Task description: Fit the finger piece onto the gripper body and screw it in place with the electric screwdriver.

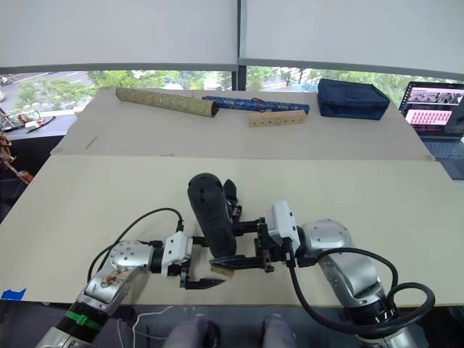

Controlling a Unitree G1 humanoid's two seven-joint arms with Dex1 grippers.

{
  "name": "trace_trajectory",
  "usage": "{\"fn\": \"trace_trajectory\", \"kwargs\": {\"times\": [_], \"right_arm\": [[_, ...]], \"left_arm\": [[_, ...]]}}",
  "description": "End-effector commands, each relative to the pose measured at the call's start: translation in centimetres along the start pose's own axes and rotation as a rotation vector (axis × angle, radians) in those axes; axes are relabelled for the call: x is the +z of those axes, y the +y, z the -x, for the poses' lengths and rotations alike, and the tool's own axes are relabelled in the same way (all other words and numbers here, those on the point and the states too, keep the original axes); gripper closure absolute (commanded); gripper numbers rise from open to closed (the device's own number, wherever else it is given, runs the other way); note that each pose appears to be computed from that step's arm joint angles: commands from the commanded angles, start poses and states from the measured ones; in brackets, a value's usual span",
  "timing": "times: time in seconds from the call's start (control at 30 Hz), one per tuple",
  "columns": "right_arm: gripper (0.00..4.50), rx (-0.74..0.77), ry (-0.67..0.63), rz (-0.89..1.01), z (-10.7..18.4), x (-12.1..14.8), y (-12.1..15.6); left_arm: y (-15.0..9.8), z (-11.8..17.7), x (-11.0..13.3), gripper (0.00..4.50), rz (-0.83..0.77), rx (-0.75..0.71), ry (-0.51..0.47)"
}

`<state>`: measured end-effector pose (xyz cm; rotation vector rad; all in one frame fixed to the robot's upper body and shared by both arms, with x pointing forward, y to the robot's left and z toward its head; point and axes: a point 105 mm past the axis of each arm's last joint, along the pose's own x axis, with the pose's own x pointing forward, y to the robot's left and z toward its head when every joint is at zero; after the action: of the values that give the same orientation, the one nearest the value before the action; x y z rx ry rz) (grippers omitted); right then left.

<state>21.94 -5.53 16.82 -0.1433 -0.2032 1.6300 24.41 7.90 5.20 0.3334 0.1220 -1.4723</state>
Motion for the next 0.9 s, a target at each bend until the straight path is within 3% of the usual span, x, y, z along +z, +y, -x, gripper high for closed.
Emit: {"fn": "trace_trajectory", "kwargs": {"times": [0.03, 0.9], "right_arm": [[2.60, 0.029, -0.043, 0.026, -0.3, 1.2, 0.5], [2.60, -0.004, -0.071, 0.069, 0.2, 2.5, -0.3]], "left_arm": [[-1.5, -0.6, -2.2, 0.00, 0.095, -0.035, 0.047], [-1.6, -0.6, -2.2, 0.00, 0.097, -0.037, 0.048]]}}
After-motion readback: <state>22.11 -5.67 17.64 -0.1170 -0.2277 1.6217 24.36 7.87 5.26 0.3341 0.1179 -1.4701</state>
